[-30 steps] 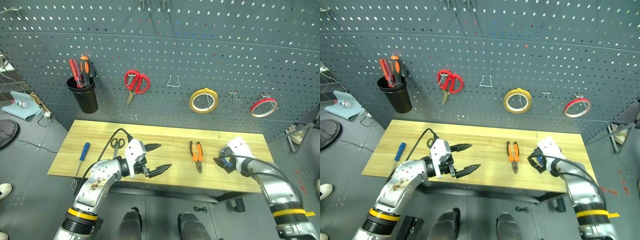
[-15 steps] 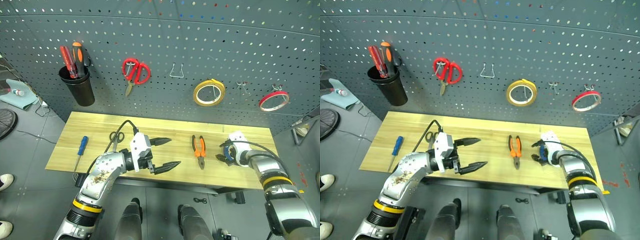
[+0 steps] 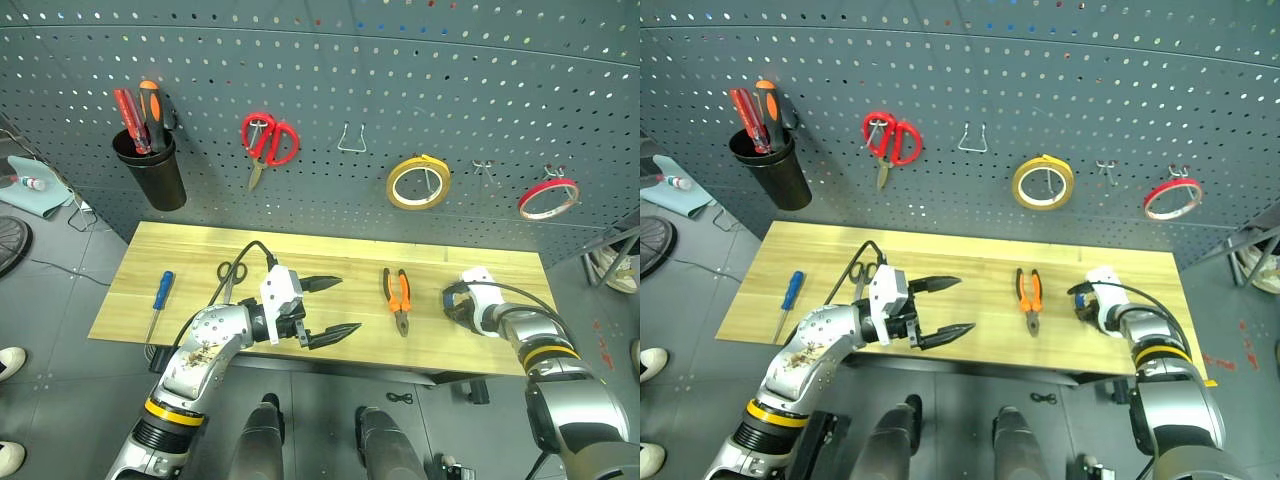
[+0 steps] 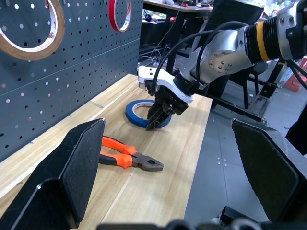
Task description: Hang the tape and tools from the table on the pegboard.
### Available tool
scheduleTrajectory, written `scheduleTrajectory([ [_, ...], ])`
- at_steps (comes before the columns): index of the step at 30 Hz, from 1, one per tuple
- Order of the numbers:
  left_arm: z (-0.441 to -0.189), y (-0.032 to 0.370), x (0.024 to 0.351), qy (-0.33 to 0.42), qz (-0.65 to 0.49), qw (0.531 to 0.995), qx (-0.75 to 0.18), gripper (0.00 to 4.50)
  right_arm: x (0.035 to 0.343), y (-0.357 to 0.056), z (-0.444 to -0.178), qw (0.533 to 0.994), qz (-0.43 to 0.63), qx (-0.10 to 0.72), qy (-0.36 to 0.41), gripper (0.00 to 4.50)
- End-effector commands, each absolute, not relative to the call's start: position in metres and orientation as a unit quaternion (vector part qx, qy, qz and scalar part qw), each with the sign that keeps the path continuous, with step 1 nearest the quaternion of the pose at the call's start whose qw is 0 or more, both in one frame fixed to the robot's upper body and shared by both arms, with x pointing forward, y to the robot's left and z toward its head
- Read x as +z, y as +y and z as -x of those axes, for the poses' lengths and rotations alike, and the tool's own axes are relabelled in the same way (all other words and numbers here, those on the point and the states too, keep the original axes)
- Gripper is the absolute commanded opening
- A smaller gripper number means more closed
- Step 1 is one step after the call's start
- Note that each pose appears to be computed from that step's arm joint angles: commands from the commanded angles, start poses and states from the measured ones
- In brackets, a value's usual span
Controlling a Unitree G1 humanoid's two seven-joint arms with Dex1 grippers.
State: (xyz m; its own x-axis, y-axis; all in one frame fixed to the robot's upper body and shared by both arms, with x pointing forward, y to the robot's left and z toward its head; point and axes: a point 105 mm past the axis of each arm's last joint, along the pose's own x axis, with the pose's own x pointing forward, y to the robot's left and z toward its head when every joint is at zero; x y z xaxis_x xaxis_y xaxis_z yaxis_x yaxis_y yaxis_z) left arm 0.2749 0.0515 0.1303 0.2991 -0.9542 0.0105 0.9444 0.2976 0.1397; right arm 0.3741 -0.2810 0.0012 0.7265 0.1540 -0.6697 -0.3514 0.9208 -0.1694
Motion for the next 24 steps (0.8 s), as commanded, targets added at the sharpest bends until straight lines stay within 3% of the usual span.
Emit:
scheduleTrajectory([
  [1, -0.269, 0.044, 0.144, -0.07, -0.04, 0.796, -0.599, 4.5, 0.0, -0.29, -0.369, 0.913, 0.179, 0.139, 0.338, 0.45],
  [6, -0.268, 0.04, 0.158, -0.062, 0.01, 0.792, -0.607, 4.5, 0.05, -0.287, -0.368, 0.912, 0.301, 0.16, 0.227, 0.45],
  [10, -0.27, 0.04, 0.176, -0.069, 0.031, 0.787, -0.613, 4.5, 0.107, -0.27, -0.337, 0.897, 0.403, 0.145, 0.11, 0.45],
  [16, -0.279, 0.039, 0.198, -0.094, 0.046, 0.786, -0.61, 4.5, 0.147, -0.235, -0.294, 0.853, 0.508, 0.116, -0.004, 0.45],
  [24, -0.29, 0.036, 0.216, -0.119, 0.067, 0.791, -0.597, 4.5, 0.202, -0.199, -0.309, 0.82, 0.546, 0.098, -0.14, 0.45],
])
